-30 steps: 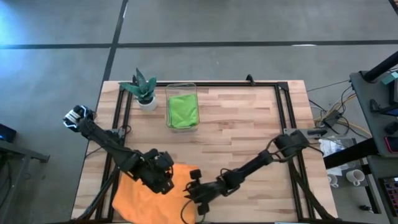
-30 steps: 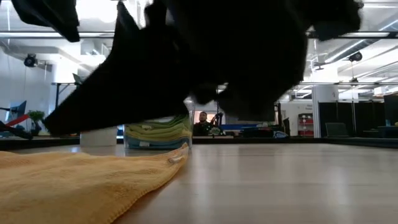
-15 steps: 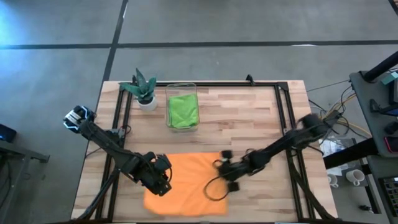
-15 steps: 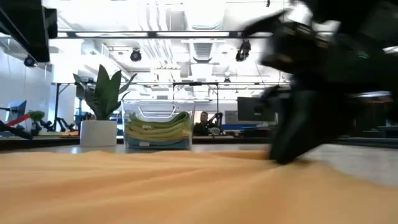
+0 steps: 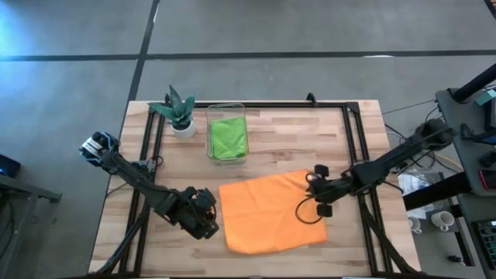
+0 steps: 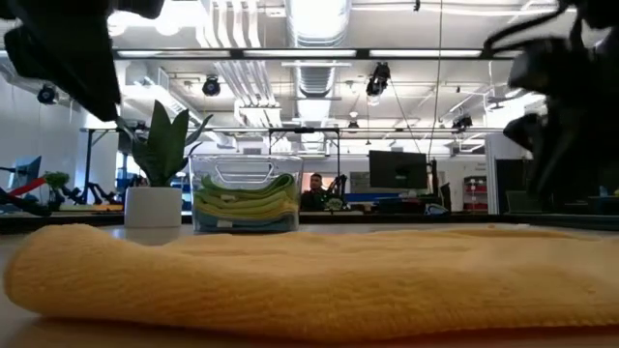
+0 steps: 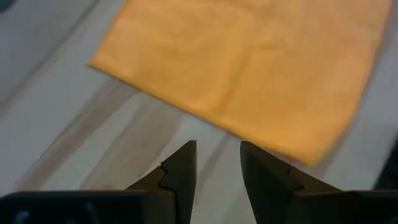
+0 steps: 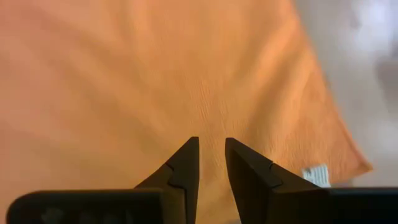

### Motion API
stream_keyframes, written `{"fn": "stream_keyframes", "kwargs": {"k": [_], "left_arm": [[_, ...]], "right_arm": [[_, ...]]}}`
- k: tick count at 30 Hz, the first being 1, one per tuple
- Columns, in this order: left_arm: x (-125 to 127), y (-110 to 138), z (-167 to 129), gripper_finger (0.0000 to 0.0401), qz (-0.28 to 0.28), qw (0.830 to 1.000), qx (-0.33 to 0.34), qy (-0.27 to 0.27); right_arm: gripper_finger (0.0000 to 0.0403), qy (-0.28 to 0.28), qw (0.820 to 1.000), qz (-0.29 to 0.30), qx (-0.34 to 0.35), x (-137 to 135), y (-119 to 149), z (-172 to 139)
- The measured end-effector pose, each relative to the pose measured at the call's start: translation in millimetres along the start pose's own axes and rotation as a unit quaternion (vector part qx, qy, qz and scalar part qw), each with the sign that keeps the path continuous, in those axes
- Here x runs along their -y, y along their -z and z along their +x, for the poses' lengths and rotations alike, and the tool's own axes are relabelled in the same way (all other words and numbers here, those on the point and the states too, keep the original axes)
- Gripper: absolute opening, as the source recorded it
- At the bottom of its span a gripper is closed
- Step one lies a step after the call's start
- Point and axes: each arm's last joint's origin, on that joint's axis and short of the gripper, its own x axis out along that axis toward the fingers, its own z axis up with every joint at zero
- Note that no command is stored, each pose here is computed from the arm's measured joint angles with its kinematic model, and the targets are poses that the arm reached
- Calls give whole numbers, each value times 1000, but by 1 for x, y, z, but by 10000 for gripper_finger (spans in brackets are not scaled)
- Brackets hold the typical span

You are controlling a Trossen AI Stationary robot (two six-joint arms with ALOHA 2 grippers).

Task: Fold microfiber towels
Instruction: Fold the orange microfiber cloth

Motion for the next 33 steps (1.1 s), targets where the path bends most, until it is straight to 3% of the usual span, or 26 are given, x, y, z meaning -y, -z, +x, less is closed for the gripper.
{"fn": "stream_keyframes", "kwargs": {"k": [6, 13, 18, 28, 33], "left_arm": [[-16, -6, 27, 124, -39, 999, -6, -5], [-44, -18, 61, 190, 21, 1000, 4, -2], [-66, -26, 85, 207, 95, 995, 15, -27], [-86, -20, 99, 207, 186, 981, -6, -63], [-83, -9, 85, 194, 167, 983, 37, -59]], "right_arm": [[93, -20, 995, 68, 73, 10, -18, -40], [160, 57, 988, 142, -15, 44, -12, -50], [187, 83, 969, 231, 2, 60, -7, -38], [176, 89, 960, 265, 7, 65, 6, -26], [180, 75, 966, 244, 46, 64, 12, -14]]}}
